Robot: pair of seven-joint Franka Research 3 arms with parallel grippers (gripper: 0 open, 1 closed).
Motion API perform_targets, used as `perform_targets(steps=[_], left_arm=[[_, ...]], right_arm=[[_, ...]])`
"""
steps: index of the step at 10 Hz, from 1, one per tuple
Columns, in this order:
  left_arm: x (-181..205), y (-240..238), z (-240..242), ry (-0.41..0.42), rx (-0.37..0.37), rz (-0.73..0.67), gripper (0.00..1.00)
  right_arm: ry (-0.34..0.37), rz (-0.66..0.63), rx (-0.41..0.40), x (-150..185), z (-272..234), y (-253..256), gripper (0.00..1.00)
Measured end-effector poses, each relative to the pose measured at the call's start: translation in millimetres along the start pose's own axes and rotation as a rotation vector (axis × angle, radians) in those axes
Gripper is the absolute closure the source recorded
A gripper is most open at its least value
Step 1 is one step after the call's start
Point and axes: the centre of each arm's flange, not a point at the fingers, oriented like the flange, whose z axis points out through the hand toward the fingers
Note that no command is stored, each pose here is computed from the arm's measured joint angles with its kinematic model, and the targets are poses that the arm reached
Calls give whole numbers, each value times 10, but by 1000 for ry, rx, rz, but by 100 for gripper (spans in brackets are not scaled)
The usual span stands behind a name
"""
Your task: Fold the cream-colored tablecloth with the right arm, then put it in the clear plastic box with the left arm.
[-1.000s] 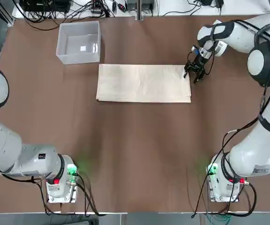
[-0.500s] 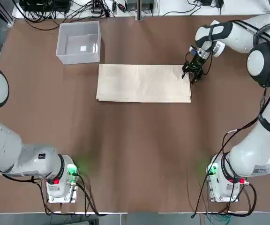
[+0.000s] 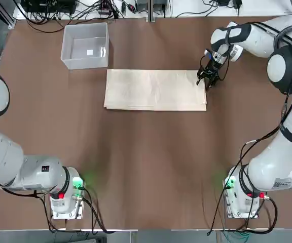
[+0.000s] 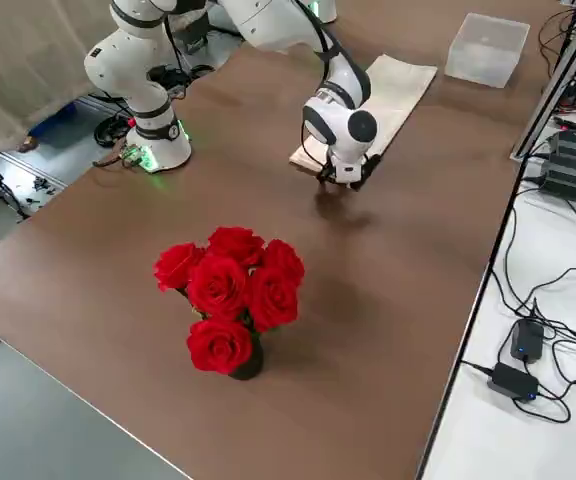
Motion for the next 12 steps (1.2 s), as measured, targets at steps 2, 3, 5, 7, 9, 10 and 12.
perform_targets(steps=[2, 3, 5, 7, 9, 10, 12], left_arm=[[9, -1, 8, 2, 0, 0, 0], [14, -1, 19, 1, 1, 0, 0], [20, -3, 34, -1, 1, 0, 0], [21, -5, 37, -2, 1, 0, 0], [22, -5, 37, -2, 1, 0, 0], [22, -6, 38, -2, 1, -1, 0], [22, -6, 38, -2, 1, -1, 0]], right_arm=[[3, 1, 0, 3, 6, 3, 23], [3, 1, -1, 2, 8, 4, 23], [8, 3, -2, -1, 25, 21, 26], [17, 10, -8, -14, 84, 62, 36], [18, 11, -9, -17, 107, 71, 50], [18, 10, -9, -18, 109, 66, 52], [20, 10, -7, -17, 108, 54, 58]])
